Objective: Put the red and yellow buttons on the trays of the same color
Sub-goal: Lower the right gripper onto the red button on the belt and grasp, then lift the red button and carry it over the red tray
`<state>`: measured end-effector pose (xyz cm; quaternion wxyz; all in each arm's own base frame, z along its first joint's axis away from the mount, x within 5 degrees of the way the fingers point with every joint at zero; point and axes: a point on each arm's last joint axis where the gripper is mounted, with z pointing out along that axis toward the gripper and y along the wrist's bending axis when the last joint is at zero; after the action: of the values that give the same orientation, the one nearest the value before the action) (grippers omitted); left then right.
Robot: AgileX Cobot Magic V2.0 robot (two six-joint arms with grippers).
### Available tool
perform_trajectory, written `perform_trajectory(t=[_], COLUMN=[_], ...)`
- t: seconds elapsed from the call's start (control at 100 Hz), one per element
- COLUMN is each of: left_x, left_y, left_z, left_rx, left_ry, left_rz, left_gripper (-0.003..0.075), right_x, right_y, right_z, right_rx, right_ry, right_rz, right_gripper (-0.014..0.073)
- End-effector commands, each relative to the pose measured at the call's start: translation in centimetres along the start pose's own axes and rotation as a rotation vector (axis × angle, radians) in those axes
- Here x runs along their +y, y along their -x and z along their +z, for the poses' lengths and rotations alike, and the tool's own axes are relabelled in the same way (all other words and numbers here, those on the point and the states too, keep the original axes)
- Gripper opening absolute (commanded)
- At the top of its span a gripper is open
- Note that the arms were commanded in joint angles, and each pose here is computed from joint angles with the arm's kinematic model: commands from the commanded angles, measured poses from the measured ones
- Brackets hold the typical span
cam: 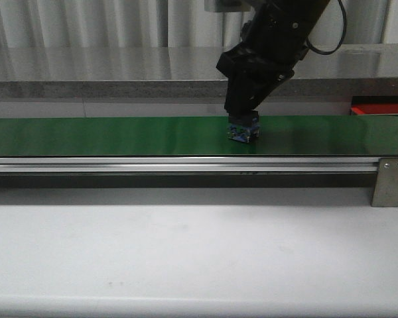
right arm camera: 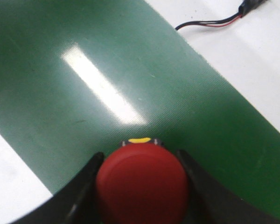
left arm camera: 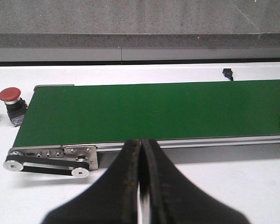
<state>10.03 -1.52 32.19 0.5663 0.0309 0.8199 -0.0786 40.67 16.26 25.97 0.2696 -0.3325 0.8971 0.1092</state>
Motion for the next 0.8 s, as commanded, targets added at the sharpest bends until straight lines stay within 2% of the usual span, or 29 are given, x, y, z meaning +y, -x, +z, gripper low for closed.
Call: perform_trajectory(t=[0.0, 0.11, 0.23, 0.37, 0.49, 0.64, 0.79], left_x=[-0.1, -0.1, -0.1, -0.1, -0.1, -0.1, -0.1], left_y=[1.5, 1.5, 1.5, 1.5, 1.5, 1.5, 1.5], left_z=[-0.3, -0.3, -0.3, -0.3, -0.3, -0.3, -0.3], left_rx=[-0.102, -0.102, -0.102, -0.102, -0.102, -0.102, -0.102], left_ry=[0.000, 0.000, 0.000, 0.000, 0.000, 0.000, 0.000], left_rz=[-0.014, -0.014, -0.014, -0.014, -0.014, -0.014, -0.014], left_gripper=[-0.0020, -0.0020, -0.0020, -0.0020, -0.0020, -0.0020, -0.0020], right_x=[-0.1, -1.1, -3.6, -8.4, -13.1, -17.9, -21.7], right_y=[1.9, 2.7, 3.5, 3.0, 1.2, -1.4, -3.7], right_z=[-4.1, -6.7, -11.1, -15.6, -18.4, -19.3, -17.6], right_rx=[-0.085, -0.096, -0.154, -0.240, -0.313, -0.351, -0.341], right_ry=[-0.032, -0.064, -0.144, -0.268, -0.396, -0.487, -0.519], right_rz=[-0.034, -0.048, -0.035, 0.060, 0.176, 0.278, 0.360], right_gripper=[0.0048, 0.0048, 0.0048, 0.0048, 0.0048, 0.0048, 0.0048])
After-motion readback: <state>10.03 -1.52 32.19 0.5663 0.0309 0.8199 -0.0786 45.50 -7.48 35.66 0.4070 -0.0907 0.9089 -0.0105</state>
